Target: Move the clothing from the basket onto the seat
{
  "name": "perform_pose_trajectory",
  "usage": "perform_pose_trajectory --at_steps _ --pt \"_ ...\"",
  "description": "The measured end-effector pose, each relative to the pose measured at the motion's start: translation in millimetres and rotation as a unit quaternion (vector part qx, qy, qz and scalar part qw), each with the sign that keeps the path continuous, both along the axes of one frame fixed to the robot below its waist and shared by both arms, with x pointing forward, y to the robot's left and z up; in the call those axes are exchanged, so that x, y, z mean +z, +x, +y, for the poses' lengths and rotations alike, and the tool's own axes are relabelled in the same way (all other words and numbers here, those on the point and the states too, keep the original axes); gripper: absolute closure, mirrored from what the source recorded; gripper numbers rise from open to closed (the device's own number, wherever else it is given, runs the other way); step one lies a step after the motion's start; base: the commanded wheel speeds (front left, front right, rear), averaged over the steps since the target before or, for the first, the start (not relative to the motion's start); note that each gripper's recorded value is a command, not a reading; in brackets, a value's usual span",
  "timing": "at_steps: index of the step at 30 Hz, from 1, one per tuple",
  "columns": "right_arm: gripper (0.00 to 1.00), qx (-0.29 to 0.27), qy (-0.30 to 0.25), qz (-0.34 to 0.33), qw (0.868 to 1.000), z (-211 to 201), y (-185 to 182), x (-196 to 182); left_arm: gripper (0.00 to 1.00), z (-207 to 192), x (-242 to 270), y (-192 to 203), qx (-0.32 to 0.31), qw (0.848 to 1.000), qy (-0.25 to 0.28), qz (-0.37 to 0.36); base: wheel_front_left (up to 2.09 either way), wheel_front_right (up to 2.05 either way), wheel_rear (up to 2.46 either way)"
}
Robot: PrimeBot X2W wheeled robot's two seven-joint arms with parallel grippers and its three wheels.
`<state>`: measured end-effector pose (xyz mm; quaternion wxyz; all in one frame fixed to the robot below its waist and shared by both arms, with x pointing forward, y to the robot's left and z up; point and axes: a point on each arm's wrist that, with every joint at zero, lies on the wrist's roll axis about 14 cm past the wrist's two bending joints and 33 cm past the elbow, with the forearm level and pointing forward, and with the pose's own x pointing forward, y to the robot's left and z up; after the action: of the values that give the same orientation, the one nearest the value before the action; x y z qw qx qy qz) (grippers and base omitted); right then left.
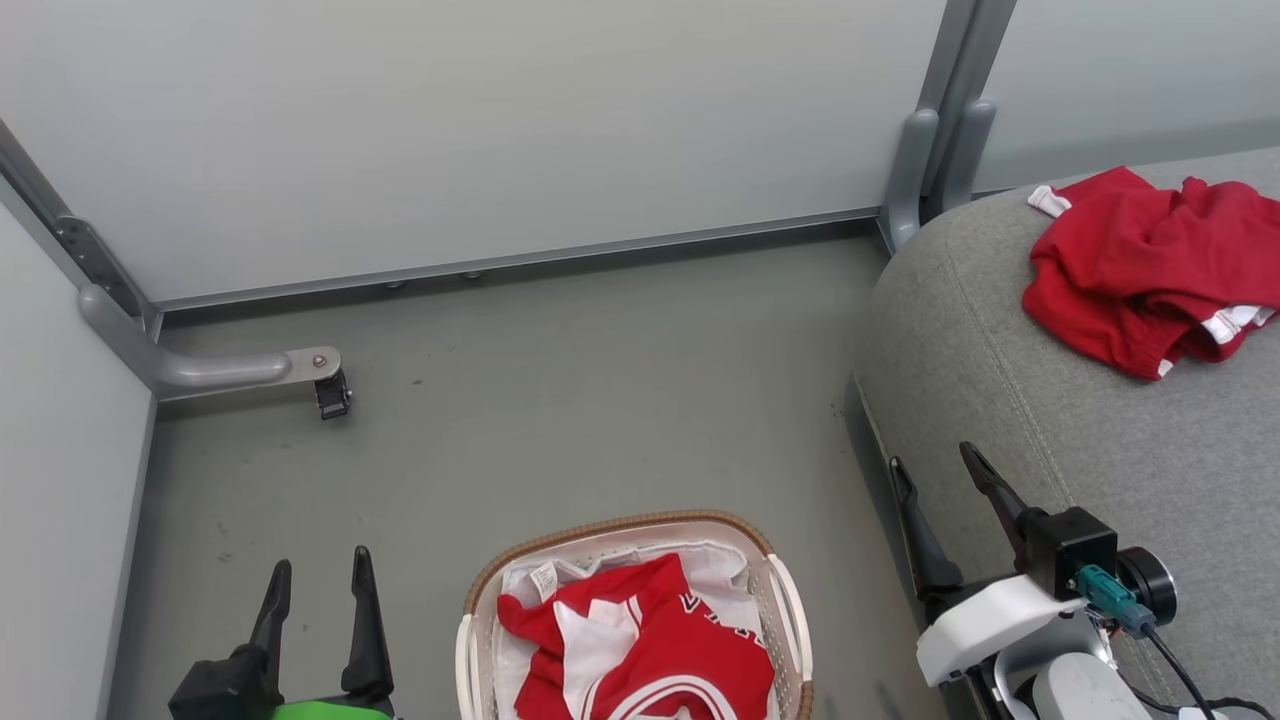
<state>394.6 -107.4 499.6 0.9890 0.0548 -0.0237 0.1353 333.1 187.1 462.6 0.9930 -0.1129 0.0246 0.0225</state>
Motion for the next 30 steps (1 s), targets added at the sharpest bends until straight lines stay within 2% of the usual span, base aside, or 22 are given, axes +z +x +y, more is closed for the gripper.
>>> perform_pose_trajectory --at_steps 19,26,30 --pt "0.0 -0.007 0.002 0.001 1.0 -5 0 0 0.0 -5 -3 1 -0.011 1.0 0.008 0.005 0.0 0.0 0.0" --pt "0.0 -0.007 -0.003 0.002 1.0 -5 9 -3 0.0 -15 -5 11 -0.029 0.999 0.011 0.007 0.0 0.0 0.0" --pt "0.0 -0.012 -0.014 -0.008 1.0 -8 22 1 0.0 -31 -5 27 -0.062 0.998 0.023 0.005 0.0 0.0 0.0"
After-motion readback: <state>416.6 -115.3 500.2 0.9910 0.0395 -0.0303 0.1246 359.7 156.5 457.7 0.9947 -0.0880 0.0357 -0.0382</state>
